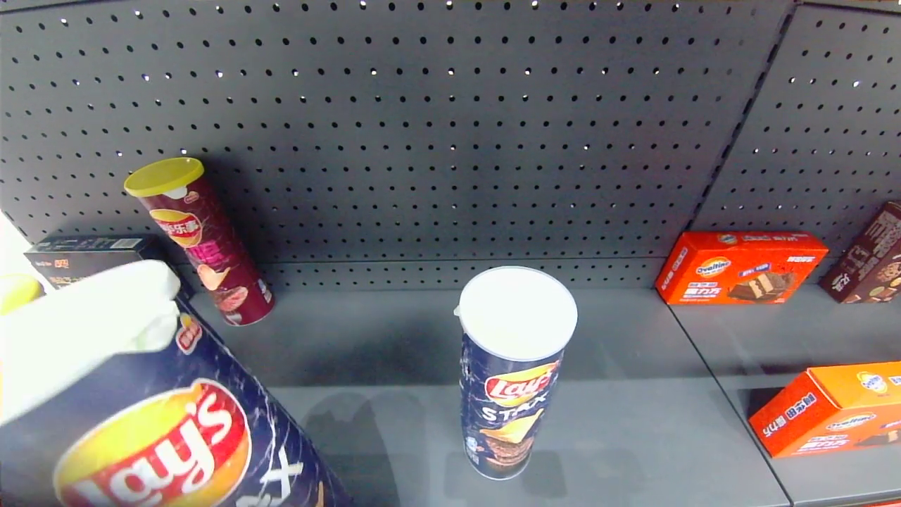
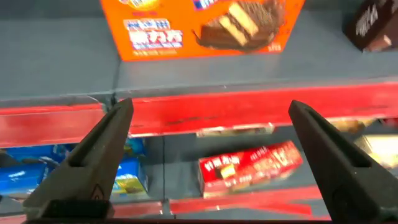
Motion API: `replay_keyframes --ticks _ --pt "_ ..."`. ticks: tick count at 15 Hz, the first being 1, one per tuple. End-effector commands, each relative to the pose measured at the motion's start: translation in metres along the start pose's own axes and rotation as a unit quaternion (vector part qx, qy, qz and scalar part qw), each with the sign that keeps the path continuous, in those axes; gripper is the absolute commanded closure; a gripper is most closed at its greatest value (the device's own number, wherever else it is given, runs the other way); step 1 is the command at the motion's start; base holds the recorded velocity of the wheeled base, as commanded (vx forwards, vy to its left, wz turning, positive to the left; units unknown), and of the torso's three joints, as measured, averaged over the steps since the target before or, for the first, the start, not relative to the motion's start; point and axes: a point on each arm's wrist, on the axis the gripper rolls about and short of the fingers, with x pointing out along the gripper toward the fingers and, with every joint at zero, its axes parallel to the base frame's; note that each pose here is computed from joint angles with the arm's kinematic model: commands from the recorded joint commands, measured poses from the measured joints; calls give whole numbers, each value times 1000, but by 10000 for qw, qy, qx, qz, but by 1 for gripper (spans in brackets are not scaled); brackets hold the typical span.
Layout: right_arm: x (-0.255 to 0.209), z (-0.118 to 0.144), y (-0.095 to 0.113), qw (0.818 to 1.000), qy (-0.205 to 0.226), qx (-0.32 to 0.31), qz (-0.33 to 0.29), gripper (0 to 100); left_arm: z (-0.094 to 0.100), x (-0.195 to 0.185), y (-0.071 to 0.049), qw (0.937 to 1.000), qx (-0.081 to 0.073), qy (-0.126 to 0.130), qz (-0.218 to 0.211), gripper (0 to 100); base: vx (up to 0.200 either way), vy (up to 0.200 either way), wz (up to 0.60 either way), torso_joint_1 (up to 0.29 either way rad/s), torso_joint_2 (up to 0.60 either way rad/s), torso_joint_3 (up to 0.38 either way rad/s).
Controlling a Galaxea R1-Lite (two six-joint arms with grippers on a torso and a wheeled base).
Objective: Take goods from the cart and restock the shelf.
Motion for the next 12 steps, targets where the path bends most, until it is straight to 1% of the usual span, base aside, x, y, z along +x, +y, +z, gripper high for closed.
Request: replay_keyframes --ticks 1,2,3,4,5,7,9,11,12 --pt "-5 -2 -1 9993 -320 20 177 0 16 13 12 9999 -3 -35 129 100 0 0 0 0 0 0" --pt "-5 -2 -1 9994 -312 19 177 0 24 18 18 9998 25 -68 204 100 0 0 0 0 0 0" --pt "-5 -2 -1 9994 -312 19 177 0 24 18 18 9998 25 -68 204 100 0 0 0 0 0 0" --pt "-5 -2 -1 9994 -312 19 177 0 41 36 34 9991 166 -82 388 100 0 0 0 0 0 0" --pt "-5 -2 -1 9994 -312 19 177 0 48 44 44 9983 297 -75 488 100 0 0 0 0 0 0" --pt "-5 -2 -1 9993 -313 12 185 0 55 60 56 9973 514 -11 526 100 0 0 0 0 0 0" --pt "-5 -2 -1 9993 -313 19 185 0 53 70 64 9975 469 88 530 100 0 0 0 0 0 0" --pt "-5 -2 -1 9993 -313 19 185 0 48 74 75 9966 379 207 700 100 0 0 0 0 0 0" --pt "-5 -2 -1 9994 -312 19 177 0 48 74 77 9964 372 213 730 100 0 0 0 0 0 0"
